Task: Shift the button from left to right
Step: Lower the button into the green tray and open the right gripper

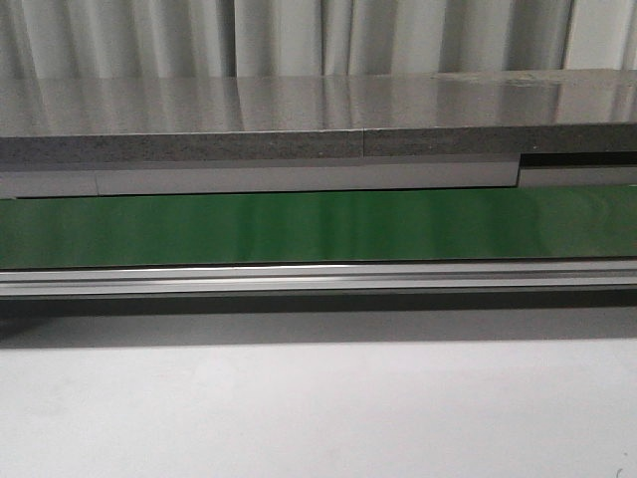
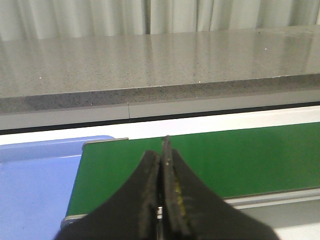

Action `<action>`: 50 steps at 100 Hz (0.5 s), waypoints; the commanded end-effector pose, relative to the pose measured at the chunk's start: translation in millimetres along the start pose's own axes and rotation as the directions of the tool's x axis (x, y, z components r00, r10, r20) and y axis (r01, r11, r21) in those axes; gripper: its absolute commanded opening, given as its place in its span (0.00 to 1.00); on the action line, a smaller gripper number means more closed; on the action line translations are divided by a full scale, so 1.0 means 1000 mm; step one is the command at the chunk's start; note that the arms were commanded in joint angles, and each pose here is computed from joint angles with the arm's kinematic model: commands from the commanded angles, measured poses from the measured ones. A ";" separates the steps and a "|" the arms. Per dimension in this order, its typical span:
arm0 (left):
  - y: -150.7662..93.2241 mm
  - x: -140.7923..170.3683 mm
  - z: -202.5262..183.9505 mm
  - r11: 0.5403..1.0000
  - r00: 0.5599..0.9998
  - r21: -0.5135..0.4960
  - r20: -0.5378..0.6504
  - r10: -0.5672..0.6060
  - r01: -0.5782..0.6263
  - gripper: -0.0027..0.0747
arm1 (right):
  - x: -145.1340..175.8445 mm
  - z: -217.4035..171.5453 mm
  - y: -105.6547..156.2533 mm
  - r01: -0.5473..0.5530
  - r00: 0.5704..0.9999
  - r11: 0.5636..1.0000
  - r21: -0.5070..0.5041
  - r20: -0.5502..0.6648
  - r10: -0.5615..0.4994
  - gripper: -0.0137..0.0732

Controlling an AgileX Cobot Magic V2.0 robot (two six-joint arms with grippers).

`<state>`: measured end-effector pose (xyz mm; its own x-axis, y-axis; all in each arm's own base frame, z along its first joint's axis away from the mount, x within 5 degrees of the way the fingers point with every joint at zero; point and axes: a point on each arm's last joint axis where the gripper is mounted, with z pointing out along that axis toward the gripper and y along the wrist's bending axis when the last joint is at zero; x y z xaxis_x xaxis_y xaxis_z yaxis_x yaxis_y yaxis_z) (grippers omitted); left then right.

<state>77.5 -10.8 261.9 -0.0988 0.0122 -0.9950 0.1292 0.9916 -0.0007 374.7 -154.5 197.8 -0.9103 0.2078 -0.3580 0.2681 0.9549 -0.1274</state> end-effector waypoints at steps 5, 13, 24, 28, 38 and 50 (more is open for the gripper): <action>0.002 -0.016 -0.001 1.000 0.995 -0.017 0.100 -0.009 0.011 0.01 | -0.019 -0.056 -0.009 -0.050 0.981 0.999 0.015 0.188 0.046 0.67; 0.002 -0.016 -0.001 1.000 0.995 -0.017 0.100 -0.009 0.011 0.01 | -0.023 -0.077 -0.006 -0.074 0.962 0.997 -0.017 0.263 0.076 0.67; 0.002 -0.016 -0.001 1.000 0.995 -0.017 0.100 -0.009 0.011 0.01 | -0.026 -0.105 0.003 -0.088 0.930 0.994 -0.070 0.351 0.108 0.67; 0.002 -0.016 -0.001 1.000 0.995 -0.017 0.100 -0.009 0.011 0.01 | -0.026 -0.114 0.009 -0.081 0.920 0.993 -0.084 0.378 0.107 0.67; 0.002 -0.016 -0.001 1.000 0.995 -0.017 0.100 -0.009 0.011 0.01 | -0.023 -0.141 0.023 -0.045 0.886 0.994 -0.102 0.456 0.087 0.67; 0.002 -0.016 -0.001 1.000 0.995 -0.017 0.100 -0.009 0.011 0.01 | -0.011 -0.168 0.043 0.010 0.839 0.992 -0.129 0.540 0.062 0.67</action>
<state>77.5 -10.8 261.9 -0.0988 0.0122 -0.9950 0.1292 0.9916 -0.0007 358.2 -99.4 308.0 -0.7123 0.1674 -0.6816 0.2492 0.9682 -0.0227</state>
